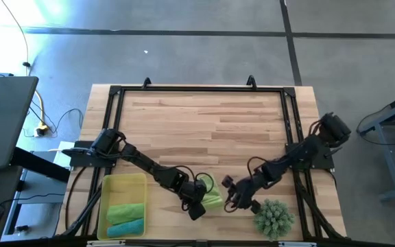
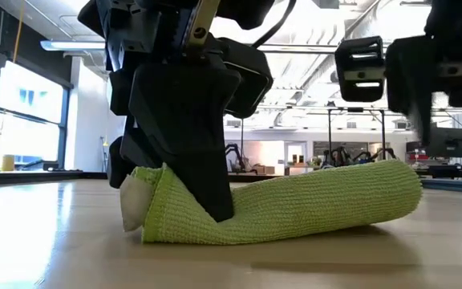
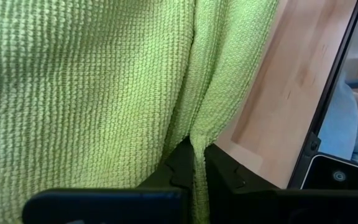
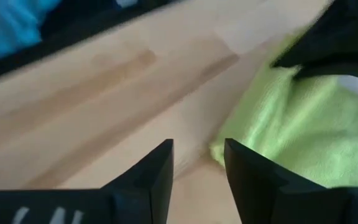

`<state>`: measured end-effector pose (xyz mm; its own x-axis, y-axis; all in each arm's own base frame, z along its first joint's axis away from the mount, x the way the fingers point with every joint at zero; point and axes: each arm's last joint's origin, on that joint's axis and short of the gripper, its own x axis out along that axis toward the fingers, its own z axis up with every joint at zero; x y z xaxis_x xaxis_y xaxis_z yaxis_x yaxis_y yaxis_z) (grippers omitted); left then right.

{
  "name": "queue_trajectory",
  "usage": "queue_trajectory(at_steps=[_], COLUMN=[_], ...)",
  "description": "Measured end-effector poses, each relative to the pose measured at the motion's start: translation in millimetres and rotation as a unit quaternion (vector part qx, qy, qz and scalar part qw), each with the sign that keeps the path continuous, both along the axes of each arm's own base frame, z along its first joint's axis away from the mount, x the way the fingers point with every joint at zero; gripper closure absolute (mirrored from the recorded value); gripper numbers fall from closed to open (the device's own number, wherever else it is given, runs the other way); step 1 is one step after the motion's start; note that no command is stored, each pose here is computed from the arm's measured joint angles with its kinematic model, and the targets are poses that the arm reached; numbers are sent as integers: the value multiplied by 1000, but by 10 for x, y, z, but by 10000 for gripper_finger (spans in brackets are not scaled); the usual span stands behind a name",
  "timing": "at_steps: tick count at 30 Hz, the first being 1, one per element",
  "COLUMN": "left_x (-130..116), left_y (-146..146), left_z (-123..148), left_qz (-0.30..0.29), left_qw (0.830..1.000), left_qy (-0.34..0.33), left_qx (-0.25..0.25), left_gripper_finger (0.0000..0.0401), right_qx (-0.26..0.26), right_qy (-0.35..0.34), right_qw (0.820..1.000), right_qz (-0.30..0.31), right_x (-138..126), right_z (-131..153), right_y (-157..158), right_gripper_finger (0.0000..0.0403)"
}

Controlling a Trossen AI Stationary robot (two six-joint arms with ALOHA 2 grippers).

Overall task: Roll microfiber towels into tight, uniform cylinder then place into a basket
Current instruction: Roll the light green microfiber towel

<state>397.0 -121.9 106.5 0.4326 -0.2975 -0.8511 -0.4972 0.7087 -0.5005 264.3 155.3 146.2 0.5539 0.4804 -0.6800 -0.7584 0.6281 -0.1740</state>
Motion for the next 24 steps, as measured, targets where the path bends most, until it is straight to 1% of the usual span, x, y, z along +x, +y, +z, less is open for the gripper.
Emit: queue_trajectory(at_steps=[5,13,18,24], left_x=[1,4,6,7], left_y=[3,8,10,12], left_z=[-1,0,1,0], left_qz=[2,15,16,18], left_qw=[1000,1000,1000,1000], left_qy=[-1,1,1,0], left_qx=[2,-1,-1,0], left_gripper_finger=[393,393,393,393], right_qx=[-28,-24,-38,-58], right_qy=[-34,-58,-67,-90], right_qw=[999,998,997,994], right_qz=[-12,-11,-3,-34], right_x=[7,80,117,145], right_z=[-61,-175,-289,-277], right_y=[102,155,169,154], right_gripper_finger=[274,274,274,274])
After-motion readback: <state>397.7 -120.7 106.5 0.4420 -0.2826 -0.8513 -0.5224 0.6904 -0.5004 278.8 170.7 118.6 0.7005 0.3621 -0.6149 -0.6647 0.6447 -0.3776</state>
